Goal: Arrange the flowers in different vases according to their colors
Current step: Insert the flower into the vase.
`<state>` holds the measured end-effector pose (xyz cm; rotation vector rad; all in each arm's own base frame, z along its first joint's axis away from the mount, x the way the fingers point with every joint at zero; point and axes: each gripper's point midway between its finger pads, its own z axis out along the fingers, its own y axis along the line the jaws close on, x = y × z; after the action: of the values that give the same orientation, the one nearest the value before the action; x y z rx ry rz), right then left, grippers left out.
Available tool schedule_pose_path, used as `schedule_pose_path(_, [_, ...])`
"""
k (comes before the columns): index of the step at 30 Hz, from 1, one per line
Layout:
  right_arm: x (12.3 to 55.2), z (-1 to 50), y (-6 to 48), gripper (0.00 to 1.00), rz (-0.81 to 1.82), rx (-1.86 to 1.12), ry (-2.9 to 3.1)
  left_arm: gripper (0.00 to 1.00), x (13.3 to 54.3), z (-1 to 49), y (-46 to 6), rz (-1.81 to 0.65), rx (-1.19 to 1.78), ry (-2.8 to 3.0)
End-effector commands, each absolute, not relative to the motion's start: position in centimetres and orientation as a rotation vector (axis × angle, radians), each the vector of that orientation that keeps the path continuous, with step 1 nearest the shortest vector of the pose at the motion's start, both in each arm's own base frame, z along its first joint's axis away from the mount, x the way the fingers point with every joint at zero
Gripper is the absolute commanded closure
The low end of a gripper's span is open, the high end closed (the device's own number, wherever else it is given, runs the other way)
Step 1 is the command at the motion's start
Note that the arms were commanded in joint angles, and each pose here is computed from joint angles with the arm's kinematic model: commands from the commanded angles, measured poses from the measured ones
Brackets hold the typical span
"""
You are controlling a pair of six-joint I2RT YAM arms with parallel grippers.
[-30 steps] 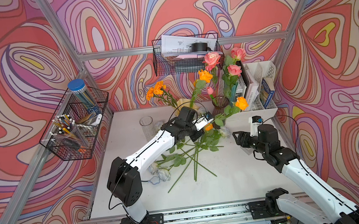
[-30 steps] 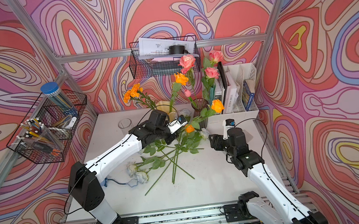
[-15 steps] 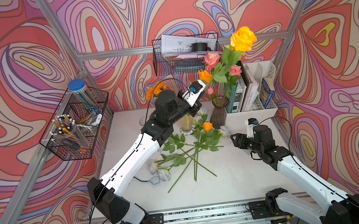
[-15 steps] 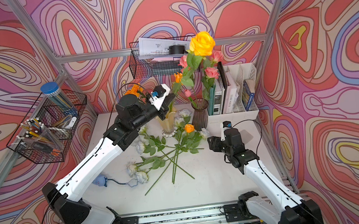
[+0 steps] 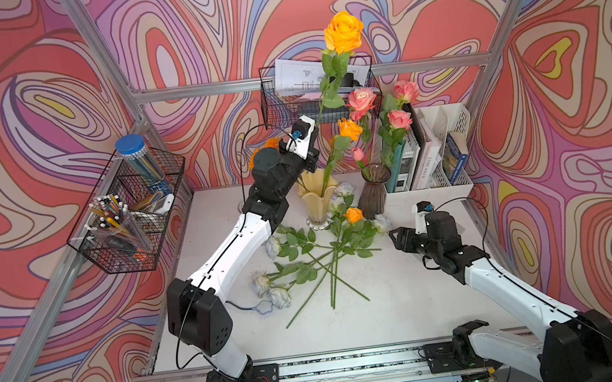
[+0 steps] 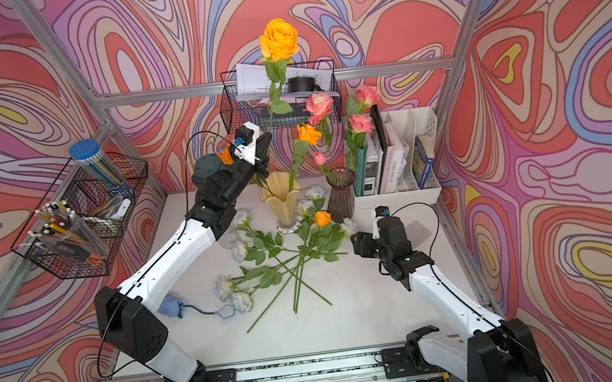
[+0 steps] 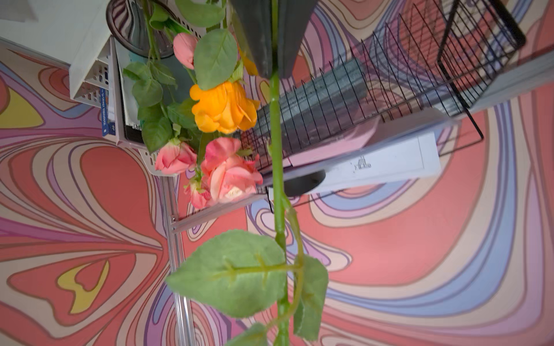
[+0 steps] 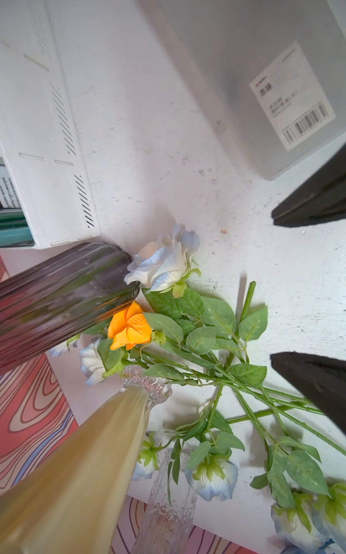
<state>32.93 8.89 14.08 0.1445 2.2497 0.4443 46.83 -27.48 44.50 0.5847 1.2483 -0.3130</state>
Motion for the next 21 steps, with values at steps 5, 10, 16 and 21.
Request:
schedule_pose_path(5, [33.2, 14.2, 8.8, 0.32, 0.435, 0.127, 2.246, 1.00, 49.3, 38.2, -26.7, -0.358, 0.445, 1.324])
schedule_pose_path(10, [32.9, 14.4, 8.9, 0.32, 0.445, 0.124, 2.240, 0.79, 49.4, 34.7, -25.5, -0.334, 0.395, 1.407])
schedule_pose_path(16, [32.8, 15.0, 9.0, 0.32, 0.464, 0.124, 2.222, 0.53, 47.5, 35.7, -24.2, -0.331, 0.379, 1.431])
schedule_pose_path(21, [32.5, 15.2, 9.0, 0.32, 0.470, 0.126, 2.210, 0.45, 44.3, 36.5, -23.1, -0.356, 0.352, 1.512])
